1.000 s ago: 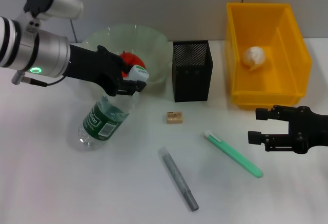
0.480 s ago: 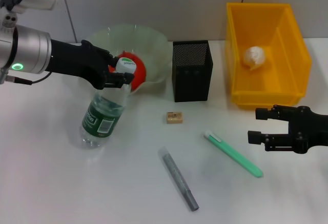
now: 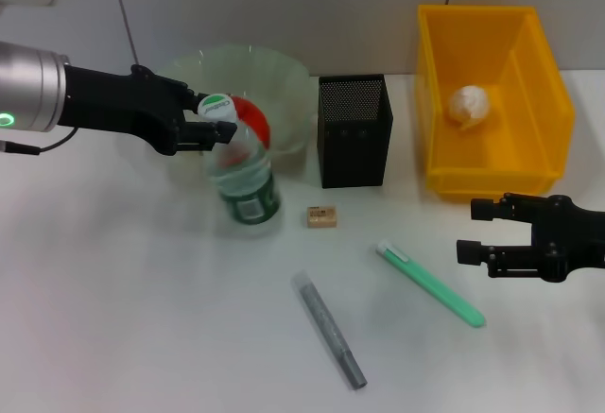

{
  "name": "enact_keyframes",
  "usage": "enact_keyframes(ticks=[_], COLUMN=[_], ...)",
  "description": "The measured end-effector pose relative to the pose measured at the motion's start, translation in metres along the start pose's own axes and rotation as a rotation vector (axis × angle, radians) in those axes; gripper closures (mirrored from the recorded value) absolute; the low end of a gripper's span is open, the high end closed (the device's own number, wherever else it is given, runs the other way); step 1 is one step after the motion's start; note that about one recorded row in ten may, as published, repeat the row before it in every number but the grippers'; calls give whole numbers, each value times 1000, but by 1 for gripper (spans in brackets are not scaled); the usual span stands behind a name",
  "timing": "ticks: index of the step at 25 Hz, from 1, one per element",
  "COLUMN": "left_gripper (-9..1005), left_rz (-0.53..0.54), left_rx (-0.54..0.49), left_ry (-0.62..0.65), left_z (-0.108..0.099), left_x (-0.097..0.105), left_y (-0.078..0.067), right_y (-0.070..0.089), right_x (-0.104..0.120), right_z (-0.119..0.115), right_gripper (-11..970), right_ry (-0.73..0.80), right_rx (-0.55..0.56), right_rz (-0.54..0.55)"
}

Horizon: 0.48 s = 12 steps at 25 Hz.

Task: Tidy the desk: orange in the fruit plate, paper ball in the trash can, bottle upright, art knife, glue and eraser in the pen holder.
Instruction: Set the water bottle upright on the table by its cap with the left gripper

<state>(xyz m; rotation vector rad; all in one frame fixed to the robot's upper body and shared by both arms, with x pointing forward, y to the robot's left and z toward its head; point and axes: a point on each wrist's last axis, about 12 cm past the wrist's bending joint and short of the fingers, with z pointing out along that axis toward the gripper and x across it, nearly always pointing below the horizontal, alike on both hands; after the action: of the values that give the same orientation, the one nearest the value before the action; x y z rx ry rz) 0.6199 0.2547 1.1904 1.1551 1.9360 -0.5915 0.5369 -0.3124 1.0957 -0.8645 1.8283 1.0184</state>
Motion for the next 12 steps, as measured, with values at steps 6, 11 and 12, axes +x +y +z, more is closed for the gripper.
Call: enact_keyframes(ticks=[6, 11, 12], left_gripper=[557, 561, 561], left_rz=[-17, -24, -26], left_rx=[7, 7, 4], left_ry=[-18, -32, -32], left_z=[-4, -8, -10], left_x=[4, 6, 7], left_y=[-1, -1, -1], right_y=[0, -1, -1], right_x=[-1, -2, -2], right_z=[0, 0, 0], right_gripper=[121, 120, 120], right_ry=[0, 1, 1], right_rx=[0, -1, -1], right_rz=[-1, -5, -5])
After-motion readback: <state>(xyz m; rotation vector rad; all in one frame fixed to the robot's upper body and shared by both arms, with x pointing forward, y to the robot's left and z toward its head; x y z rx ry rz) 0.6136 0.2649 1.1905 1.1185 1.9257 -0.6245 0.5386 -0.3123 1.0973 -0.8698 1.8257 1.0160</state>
